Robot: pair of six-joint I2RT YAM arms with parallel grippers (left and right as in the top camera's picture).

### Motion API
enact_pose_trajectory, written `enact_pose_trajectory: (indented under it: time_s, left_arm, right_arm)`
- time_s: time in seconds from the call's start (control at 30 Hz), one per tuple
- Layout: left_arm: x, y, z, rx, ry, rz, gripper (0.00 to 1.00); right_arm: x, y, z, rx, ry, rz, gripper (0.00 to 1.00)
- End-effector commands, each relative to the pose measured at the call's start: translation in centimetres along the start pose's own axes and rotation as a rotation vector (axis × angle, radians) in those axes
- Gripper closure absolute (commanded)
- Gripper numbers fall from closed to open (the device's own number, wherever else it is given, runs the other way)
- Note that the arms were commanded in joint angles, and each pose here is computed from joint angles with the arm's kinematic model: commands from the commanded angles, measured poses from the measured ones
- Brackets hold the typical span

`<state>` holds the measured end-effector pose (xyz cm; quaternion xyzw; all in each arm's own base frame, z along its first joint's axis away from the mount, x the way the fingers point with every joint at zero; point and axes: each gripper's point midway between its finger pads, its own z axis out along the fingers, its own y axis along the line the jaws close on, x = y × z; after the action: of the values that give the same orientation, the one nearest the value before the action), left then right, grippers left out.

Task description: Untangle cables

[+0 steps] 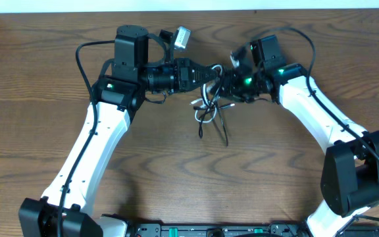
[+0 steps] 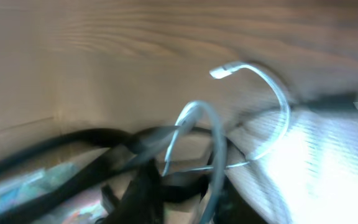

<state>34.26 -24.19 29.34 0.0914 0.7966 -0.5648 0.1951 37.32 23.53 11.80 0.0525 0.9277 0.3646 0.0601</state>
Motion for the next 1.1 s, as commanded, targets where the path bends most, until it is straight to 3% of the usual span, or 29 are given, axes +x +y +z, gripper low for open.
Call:
enact_pose_trajectory:
  time_s: [0.0, 0.07, 0.3, 0.47, 0.57, 0.8, 0.9, 1.0, 1.07]
  left_arm:
    - [-1.4, 0.1, -0.3, -0.047, -0.061, 0.033, 0.92]
    - [-1.8, 0.4, -0.4, -0.067, -0.083, 0.04, 0.92]
    - [-3.2, 1.4, -1.7, -0.101, -0.137, 0.038, 0.93]
    - [-3.9, 2.8, -3.2, -0.135, -0.167, 0.011, 0.92]
    - [-3.2, 4.0, -3.5, -0.183, -0.146, 0.018, 0.92]
    - [0.2, 10.4, -5.2, -0.528, -0.094, -0.103, 0.92]
    - [1.7, 10.9, -5.2, -0.565, -0.034, -0.082, 0.92]
    - [2.5, 10.7, -4.8, -0.565, 0.001, -0.075, 0.83]
    - [2.8, 10.4, -4.2, -0.558, 0.014, -0.065, 0.71]
  right_arm:
    - [-1.7, -6.1, -1.3, 0.29, -0.113, 0.103, 0.94]
    - [-1.4, -8.7, -2.4, 0.413, -0.117, 0.124, 0.99]
    - [-0.5, -16.3, -7.9, 0.808, -0.148, 0.187, 0.99]
    - [-0.4, -18.8, -10.5, 0.864, -0.124, 0.203, 0.99]
    - [-0.6, -18.2, -10.6, 0.739, -0.061, 0.13, 0.99]
    - [0.1, -7.0, -10.1, 0.043, 0.029, -0.271, 0.99]
    - [0.1, -4.3, -11.6, -0.038, -0.017, -0.322, 0.99]
    - [0.3, -2.6, -12.8, -0.079, -0.048, -0.337, 0.99]
    - [0.5, -1.6, -13.5, -0.107, -0.066, -0.343, 0.99]
